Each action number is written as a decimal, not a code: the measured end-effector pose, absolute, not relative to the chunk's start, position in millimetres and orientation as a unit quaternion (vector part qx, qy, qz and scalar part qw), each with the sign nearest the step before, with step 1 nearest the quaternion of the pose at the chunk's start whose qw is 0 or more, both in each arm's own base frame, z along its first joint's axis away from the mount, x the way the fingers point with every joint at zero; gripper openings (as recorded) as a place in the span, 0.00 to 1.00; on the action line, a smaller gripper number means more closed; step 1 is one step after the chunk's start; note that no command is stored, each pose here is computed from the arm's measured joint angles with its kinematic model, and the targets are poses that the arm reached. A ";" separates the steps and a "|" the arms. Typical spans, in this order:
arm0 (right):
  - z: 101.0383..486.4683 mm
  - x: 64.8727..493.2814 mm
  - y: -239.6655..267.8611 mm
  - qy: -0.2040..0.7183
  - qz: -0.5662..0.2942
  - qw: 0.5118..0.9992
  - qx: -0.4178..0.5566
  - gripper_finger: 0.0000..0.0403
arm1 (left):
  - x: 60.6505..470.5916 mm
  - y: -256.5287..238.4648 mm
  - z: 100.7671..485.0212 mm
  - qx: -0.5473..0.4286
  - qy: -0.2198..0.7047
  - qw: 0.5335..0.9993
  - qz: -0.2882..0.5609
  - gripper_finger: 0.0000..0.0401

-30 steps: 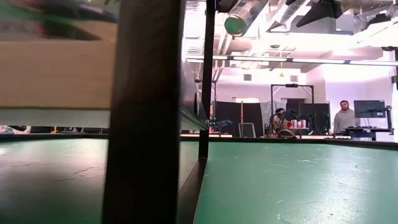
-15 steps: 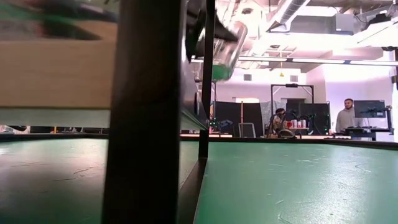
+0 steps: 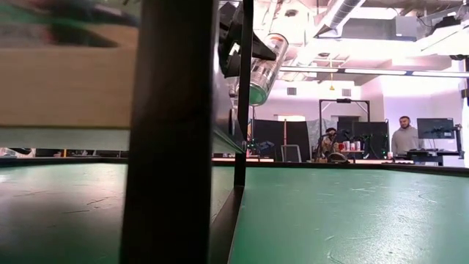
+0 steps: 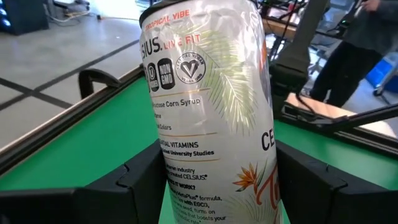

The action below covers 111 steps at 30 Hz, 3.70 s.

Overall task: Place canned beverage on shelf
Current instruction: Put the white yellow soda can on the shelf aligned with the other white yellow soda cans

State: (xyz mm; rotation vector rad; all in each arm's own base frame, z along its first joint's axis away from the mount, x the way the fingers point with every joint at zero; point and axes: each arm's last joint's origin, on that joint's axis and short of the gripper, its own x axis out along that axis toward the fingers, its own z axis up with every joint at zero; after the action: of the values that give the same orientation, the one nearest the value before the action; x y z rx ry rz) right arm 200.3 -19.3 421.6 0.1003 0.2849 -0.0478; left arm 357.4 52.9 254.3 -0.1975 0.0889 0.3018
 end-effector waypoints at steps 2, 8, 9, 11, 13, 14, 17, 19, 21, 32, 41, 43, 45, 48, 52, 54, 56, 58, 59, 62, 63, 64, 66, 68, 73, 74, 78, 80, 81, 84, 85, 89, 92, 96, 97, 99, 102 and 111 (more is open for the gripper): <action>424.1 199.6 -24.7 0.129 -0.016 0.991 0.039 0.93 | 357.6 52.5 254.5 -0.103 0.043 0.984 0.142 0.58; 394.5 201.0 -49.8 0.112 -0.018 0.992 0.051 0.93 | 358.2 48.3 254.4 -0.107 0.044 0.984 0.136 0.58; 383.6 199.8 -55.5 0.106 -0.020 0.992 0.065 0.93 | 358.4 47.1 254.5 -0.106 0.044 0.984 0.134 0.58; 364.6 197.2 -67.0 0.067 -0.018 0.992 0.106 0.93 | 357.9 44.6 255.8 -0.100 0.045 0.985 0.130 0.58; 348.1 193.3 -76.8 0.011 -0.007 0.988 0.153 0.93 | 357.0 41.7 258.3 -0.091 0.043 0.987 0.125 0.58; 342.9 190.7 -80.3 -0.019 -0.003 0.984 0.176 0.93 | 356.5 41.1 260.6 -0.086 0.037 0.988 0.124 0.58; 332.9 185.0 -81.9 -0.076 0.011 0.976 0.202 0.93 | 352.6 39.6 268.0 -0.074 0.031 0.989 0.121 0.58; 324.1 185.1 -80.8 -0.068 0.014 0.975 0.209 0.93 | 350.6 39.6 271.9 -0.067 0.027 0.990 0.121 0.58; 319.1 186.6 -78.6 -0.058 0.018 0.975 0.214 0.93 | 348.8 39.5 275.0 -0.061 0.024 0.990 0.121 0.58; 319.4 190.9 -68.6 -0.062 0.013 0.984 0.168 0.93 | 344.5 39.3 281.8 -0.048 0.020 0.991 0.124 0.58; 309.1 207.2 -64.2 -0.044 -0.006 0.983 0.177 0.93 | 344.5 39.5 281.8 -0.034 0.022 0.991 0.127 0.58; 302.4 214.5 -63.5 -0.027 -0.003 0.983 0.182 0.93 | 344.4 39.9 281.9 -0.029 0.022 0.990 0.134 0.58; 297.5 220.2 -63.0 -0.017 -0.001 0.982 0.186 0.93 | 344.3 40.0 281.9 -0.023 0.023 0.990 0.136 0.58; 292.8 227.3 -62.8 -0.014 0.003 0.981 0.195 0.93 | 344.3 40.0 281.9 -0.021 0.023 0.990 0.136 0.58; 286.2 236.2 -65.8 -0.013 0.000 0.981 0.194 0.93 | 344.3 40.0 281.9 -0.021 0.023 0.990 0.136 0.58; 284.7 239.7 -67.3 -0.021 -0.006 0.982 0.189 0.93 | 344.3 40.0 281.9 -0.021 0.023 0.990 0.136 0.58; 283.7 243.3 -68.5 -0.030 -0.005 0.983 0.182 0.93 | 344.4 40.0 281.9 -0.021 0.023 0.990 0.135 0.58; 283.3 246.6 -69.6 -0.043 -0.003 0.983 0.176 0.93 | 344.4 39.9 281.7 -0.021 0.024 0.991 0.133 0.58; 283.0 248.1 -70.1 -0.049 -0.002 0.983 0.174 0.93 | 344.4 39.9 281.6 -0.021 0.024 0.991 0.133 0.58; 280.1 252.3 -71.4 -0.053 -0.002 0.985 0.163 0.93 | 344.4 39.9 281.5 -0.021 0.025 0.991 0.133 0.58; 278.7 253.7 -71.9 -0.053 -0.003 0.985 0.163 0.93 | 344.4 39.9 281.5 -0.021 0.025 0.991 0.133 0.58; 277.2 255.1 -72.4 -0.052 -0.003 0.985 0.164 0.93 | 344.4 39.9 281.4 -0.021 0.026 0.991 0.133 0.58; 274.5 257.4 -73.3 -0.050 -0.009 0.985 0.164 0.93 | 344.3 39.9 281.2 -0.021 0.027 0.991 0.133 0.58; 273.8 257.9 -73.9 -0.051 -0.014 0.985 0.165 0.92 | 344.3 39.9 281.0 -0.021 0.027 0.990 0.133 0.58; 276.2 257.7 -73.8 -0.062 -0.012 0.985 0.160 0.81 | 344.3 40.0 280.4 -0.016 0.031 0.990 0.135 0.58; 276.7 257.6 -73.8 -0.065 -0.012 0.985 0.160 0.78 | 344.2 40.0 280.2 -0.015 0.032 0.990 0.136 0.58; 277.2 257.6 -73.7 -0.067 -0.010 0.985 0.159 0.68 | 344.1 40.6 279.9 -0.015 0.034 0.990 0.138 0.58; 277.0 257.6 -73.6 -0.066 -0.008 0.985 0.159 0.68 | 344.1 40.5 279.8 -0.015 0.035 0.990 0.138 0.58; 277.0 257.6 -73.5 -0.065 -0.006 0.985 0.159 0.68 | 344.1 40.6 279.8 -0.015 0.035 0.990 0.138 0.58; 276.8 257.8 -72.9 -0.064 -0.002 0.985 0.159 0.68 | 344.1 40.7 279.4 -0.017 0.036 0.990 0.138 0.61; 276.8 257.9 -72.4 -0.063 -0.002 0.985 0.159 0.68 | 344.1 40.7 279.1 -0.017 0.038 0.989 0.138 0.63; 277.7 256.7 -72.2 -0.062 0.001 0.986 0.157 0.68 | 344.0 40.5 277.4 -0.020 0.048 0.989 0.137 0.73; 279.9 253.4 -74.0 -0.061 -0.001 0.986 0.157 0.68 | 342.2 40.4 277.8 -0.021 0.056 0.989 0.137 0.81; 289.6 241.8 -75.2 -0.065 -0.012 0.987 0.144 0.68 | 330.9 40.3 286.6 -0.018 0.075 0.987 0.141 0.85; 291.6 237.9 -75.3 -0.060 -0.015 0.988 0.144 0.68 | 327.4 40.4 289.7 -0.017 0.078 0.986 0.145 0.86; 295.9 230.4 -75.5 -0.057 -0.022 0.989 0.133 0.68 | 318.5 40.1 296.1 -0.015 0.090 0.984 0.154 0.86; 303.8 219.3 -71.9 -0.058 -0.024 0.991 0.117 0.68 | 307.0 39.5 300.6 -0.014 0.116 0.980 0.158 0.86; 308.9 204.5 -59.2 -0.032 -0.015 0.993 0.115 0.68 | 290.9 36.4 292.0 -0.063 0.204 0.966 0.147 0.86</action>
State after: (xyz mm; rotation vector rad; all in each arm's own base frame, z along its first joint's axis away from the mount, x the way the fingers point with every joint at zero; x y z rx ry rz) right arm 204.5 -59.2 308.9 0.2311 -0.0643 -0.0307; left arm 290.9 36.4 292.0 -0.1265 0.4130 0.2979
